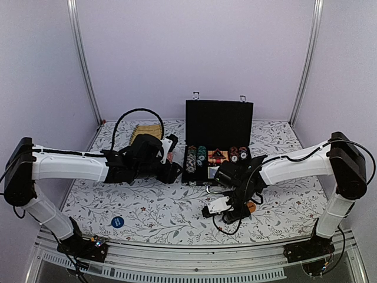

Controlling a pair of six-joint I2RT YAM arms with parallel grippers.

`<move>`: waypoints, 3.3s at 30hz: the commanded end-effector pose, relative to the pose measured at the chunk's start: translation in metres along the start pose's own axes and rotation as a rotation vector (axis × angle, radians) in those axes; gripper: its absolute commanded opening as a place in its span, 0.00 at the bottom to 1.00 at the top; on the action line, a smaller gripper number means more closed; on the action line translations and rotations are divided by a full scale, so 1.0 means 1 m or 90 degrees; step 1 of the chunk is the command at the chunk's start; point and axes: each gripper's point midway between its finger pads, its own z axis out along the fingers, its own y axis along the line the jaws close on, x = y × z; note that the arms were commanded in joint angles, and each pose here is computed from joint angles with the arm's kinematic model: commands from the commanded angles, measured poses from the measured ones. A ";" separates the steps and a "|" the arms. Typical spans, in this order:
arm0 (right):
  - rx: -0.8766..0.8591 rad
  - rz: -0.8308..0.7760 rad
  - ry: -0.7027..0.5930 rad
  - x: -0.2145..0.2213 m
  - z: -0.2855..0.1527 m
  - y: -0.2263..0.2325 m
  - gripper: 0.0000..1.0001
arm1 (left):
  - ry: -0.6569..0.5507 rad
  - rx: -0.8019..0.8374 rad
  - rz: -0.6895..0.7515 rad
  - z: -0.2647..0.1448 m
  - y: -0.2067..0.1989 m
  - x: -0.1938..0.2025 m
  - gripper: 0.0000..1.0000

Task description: Pack up texas hold em set

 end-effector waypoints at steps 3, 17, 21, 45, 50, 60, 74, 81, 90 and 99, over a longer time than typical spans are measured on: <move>0.054 0.044 -0.039 0.000 -0.054 -0.037 0.32 | -0.017 -0.007 -0.006 -0.004 0.004 -0.007 0.62; 0.328 0.239 -0.004 0.106 -0.122 -0.201 0.33 | -0.021 -0.003 -0.011 -0.007 0.003 -0.010 0.62; 0.401 0.259 0.027 0.124 -0.121 -0.228 0.33 | -0.019 -0.005 -0.011 -0.008 0.004 -0.008 0.62; 0.397 0.273 0.085 0.165 -0.063 -0.248 0.36 | -0.018 -0.009 -0.003 -0.007 0.005 -0.010 0.63; 0.398 0.272 0.092 0.171 -0.057 -0.250 0.42 | -0.018 -0.012 -0.002 -0.007 0.007 -0.011 0.63; 0.424 0.264 0.094 0.172 -0.069 -0.251 0.54 | -0.015 -0.007 -0.001 -0.004 0.006 -0.009 0.63; 0.422 0.262 0.102 0.173 -0.077 -0.246 0.61 | -0.010 -0.001 -0.003 -0.001 0.005 -0.005 0.63; 0.423 0.281 0.093 0.171 -0.084 -0.251 0.63 | -0.003 0.000 -0.002 0.000 0.005 -0.002 0.63; 0.435 0.329 0.107 0.187 -0.079 -0.270 0.63 | -0.005 0.005 -0.004 -0.001 0.004 -0.005 0.63; 0.432 0.343 0.096 0.186 -0.076 -0.275 0.63 | -0.001 0.002 -0.006 -0.002 0.005 -0.002 0.63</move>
